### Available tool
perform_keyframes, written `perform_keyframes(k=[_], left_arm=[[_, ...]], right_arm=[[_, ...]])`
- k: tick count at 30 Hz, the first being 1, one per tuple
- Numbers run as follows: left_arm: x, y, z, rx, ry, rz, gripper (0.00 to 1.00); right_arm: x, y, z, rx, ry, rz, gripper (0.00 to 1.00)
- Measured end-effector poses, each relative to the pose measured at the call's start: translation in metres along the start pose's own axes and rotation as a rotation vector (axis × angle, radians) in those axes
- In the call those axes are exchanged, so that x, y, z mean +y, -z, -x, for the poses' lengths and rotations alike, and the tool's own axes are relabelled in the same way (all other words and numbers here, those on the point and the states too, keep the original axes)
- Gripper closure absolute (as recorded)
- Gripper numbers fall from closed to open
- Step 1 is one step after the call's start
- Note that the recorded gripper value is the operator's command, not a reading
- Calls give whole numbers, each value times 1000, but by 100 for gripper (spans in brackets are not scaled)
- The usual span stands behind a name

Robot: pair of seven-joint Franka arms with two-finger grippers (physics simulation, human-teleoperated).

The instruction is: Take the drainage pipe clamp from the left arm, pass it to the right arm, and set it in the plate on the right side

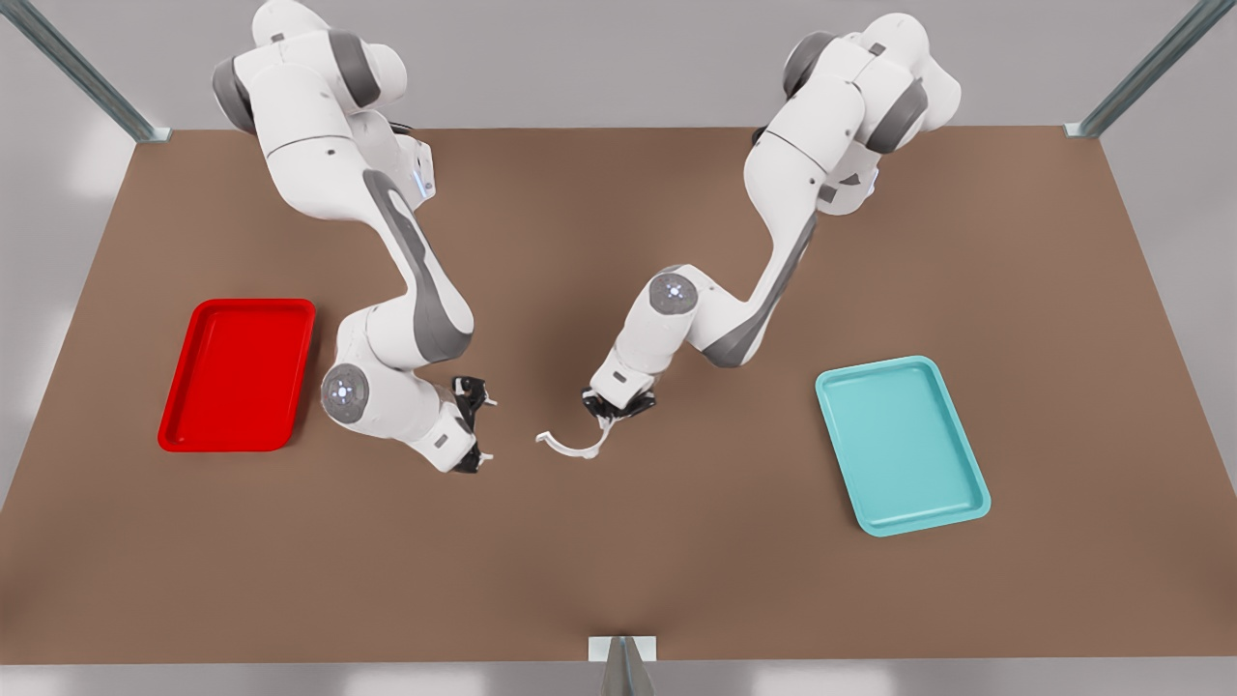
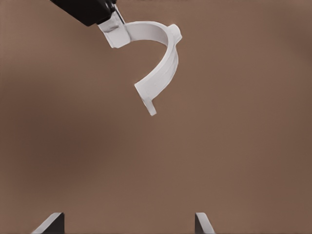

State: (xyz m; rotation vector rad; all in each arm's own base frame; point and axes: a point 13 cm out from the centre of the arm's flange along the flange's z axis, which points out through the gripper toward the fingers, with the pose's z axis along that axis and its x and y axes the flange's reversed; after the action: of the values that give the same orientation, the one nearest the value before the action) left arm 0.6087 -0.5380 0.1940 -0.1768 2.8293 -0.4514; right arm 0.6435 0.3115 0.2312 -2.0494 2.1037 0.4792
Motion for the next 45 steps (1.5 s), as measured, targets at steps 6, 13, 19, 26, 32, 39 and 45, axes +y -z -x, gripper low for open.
perform_keyframes(k=[6, 13, 19, 26, 32, 39, 45], left_arm=[[6, -14, -12, -3, -49, 56, 79], [18, -14, -12, 1, -58, 117, 79], [18, -14, -11, 1, -31, 126, 79], [17, -16, -15, 4, -11, 132, 79], [14, -19, -19, 5, 2, 130, 79], [10, -19, -18, 2, 17, 127, 79], [11, -20, -18, 1, 28, 127, 79]], right_arm=[[-2, -11, 27, -48, 185, -37, 1], [-2, -28, 44, -67, 294, -63, 1], [-6, -43, 56, -66, 344, -94, 1], [-12, -61, 69, -58, 372, -128, 1], [-16, -68, 81, -57, 378, -157, 1], [-14, -83, 90, -52, 371, -169, 1], [-19, -90, 89, -51, 352, -188, 1]])
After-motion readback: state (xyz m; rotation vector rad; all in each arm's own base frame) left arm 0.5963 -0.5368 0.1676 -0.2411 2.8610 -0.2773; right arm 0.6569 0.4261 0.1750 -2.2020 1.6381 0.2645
